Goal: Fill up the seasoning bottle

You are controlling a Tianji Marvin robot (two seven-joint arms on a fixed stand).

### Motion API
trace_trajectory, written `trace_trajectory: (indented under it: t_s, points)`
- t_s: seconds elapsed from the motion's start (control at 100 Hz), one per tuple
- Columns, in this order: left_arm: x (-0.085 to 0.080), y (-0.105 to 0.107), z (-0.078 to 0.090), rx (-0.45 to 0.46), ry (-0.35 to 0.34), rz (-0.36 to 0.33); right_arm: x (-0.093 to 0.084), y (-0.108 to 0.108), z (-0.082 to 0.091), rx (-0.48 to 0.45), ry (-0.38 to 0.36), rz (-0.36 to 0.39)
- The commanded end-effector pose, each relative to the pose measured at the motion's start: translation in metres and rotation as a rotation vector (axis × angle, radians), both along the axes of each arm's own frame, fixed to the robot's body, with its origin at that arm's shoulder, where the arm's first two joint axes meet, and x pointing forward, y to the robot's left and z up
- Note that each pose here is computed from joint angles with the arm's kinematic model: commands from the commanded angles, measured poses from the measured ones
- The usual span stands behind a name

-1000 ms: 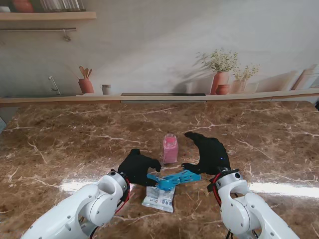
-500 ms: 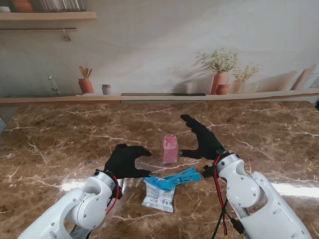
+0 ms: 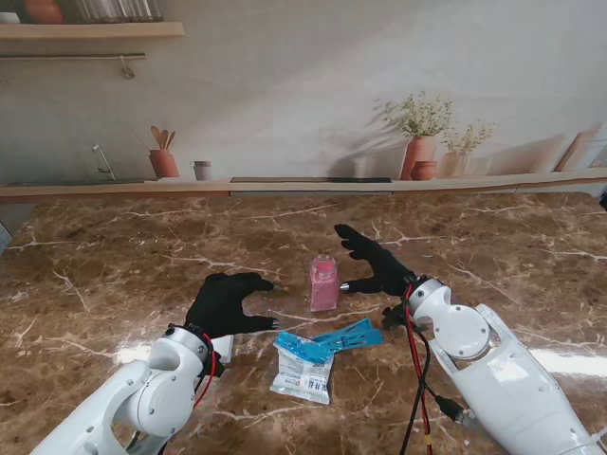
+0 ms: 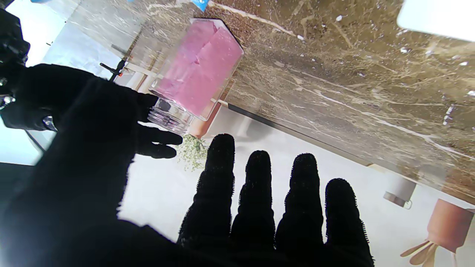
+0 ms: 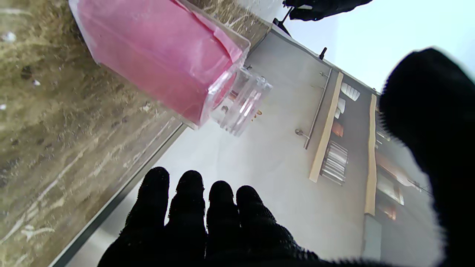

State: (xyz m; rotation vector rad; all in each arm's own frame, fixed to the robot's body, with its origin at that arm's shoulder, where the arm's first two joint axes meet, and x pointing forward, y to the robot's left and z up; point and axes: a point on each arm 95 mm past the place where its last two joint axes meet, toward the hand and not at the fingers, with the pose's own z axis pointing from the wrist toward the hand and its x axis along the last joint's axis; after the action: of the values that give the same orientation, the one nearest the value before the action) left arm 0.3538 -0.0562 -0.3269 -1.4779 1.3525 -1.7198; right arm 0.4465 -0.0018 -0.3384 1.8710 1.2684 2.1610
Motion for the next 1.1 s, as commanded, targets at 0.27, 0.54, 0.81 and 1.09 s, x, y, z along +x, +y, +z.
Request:
trace_trajectory:
  t_s: [0.27, 0.54, 0.81, 1.09]
  points:
    - [-0.004, 0.007, -0.005, 0.009, 0.01, 0.038, 0.015, 0.006, -0.018, -0.038, 0.084, 0.034]
    - [-0.003, 0.01, -0.003, 0.012, -0.003, 0.051, 0.026, 0.005, -0.026, -0.059, 0.168, 0.076]
    - [-0.003, 0.012, -0.004, 0.015, -0.007, 0.057, 0.035, 0.006, -0.037, -0.064, 0.243, 0.109]
    - [-0.004, 0.014, -0.004, 0.016, -0.003, 0.058, 0.04, 0.009, -0.041, -0.073, 0.264, 0.142]
